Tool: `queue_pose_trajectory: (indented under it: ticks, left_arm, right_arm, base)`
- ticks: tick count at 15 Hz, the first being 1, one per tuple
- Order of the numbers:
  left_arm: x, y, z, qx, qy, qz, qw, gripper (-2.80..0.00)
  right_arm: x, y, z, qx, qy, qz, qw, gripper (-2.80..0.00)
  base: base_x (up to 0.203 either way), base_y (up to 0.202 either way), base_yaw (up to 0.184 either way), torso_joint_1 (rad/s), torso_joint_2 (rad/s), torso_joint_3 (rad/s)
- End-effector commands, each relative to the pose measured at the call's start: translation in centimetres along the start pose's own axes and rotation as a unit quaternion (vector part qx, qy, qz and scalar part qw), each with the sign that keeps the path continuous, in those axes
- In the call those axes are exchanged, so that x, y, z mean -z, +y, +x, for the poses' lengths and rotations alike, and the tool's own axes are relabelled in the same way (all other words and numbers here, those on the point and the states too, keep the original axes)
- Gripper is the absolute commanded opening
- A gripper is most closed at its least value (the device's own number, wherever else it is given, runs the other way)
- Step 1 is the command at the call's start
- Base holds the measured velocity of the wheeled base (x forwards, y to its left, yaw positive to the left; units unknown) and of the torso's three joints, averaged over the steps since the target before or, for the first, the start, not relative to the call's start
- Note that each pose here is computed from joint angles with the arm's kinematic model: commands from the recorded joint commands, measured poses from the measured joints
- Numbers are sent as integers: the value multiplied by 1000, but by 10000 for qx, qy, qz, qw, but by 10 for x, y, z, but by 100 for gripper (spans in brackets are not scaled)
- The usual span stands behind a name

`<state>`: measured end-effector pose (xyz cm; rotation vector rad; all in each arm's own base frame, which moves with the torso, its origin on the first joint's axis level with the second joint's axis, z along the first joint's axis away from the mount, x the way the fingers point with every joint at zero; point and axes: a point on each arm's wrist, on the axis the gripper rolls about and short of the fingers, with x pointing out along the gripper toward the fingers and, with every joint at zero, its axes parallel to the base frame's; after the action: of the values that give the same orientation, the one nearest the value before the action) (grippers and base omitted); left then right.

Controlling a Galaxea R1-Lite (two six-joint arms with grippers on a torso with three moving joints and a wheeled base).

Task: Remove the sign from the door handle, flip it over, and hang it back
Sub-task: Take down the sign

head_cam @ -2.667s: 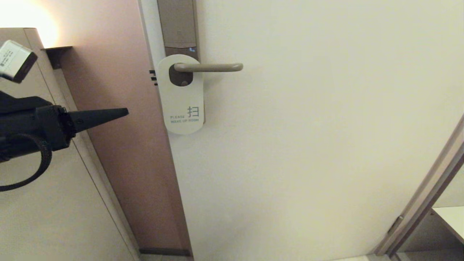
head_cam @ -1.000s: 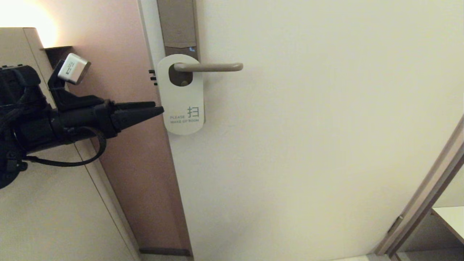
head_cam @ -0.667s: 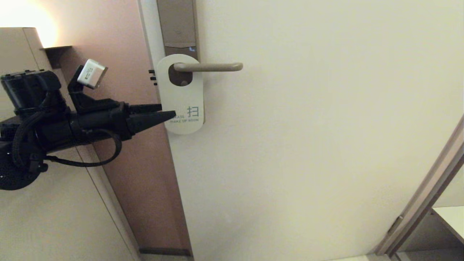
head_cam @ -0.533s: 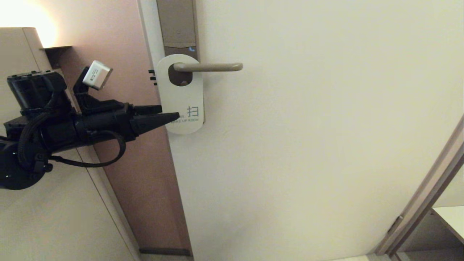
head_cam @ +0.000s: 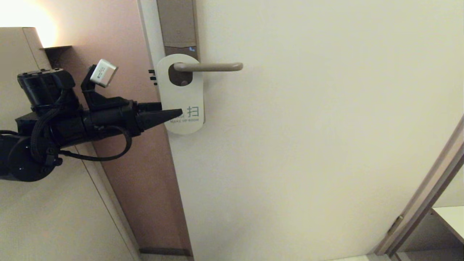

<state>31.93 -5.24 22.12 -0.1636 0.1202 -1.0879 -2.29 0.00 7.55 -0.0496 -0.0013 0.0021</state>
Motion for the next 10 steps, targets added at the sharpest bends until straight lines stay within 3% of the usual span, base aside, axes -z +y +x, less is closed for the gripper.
queue_pose_trajectory:
  ticks: [1,10]
  left_arm:
    - [-3,0,4,83,-27,47,10000,0]
    - [1,-5,19,307,42,12,9995,0]
  right_arm:
    - [0,0,0,-5,6,-5,10000,-280]
    - [0,0,0,-5,6,-5,10000,-280]
  base:
    - [0,0,0,0,0,0]
    - [0,0,0,0,0,0]
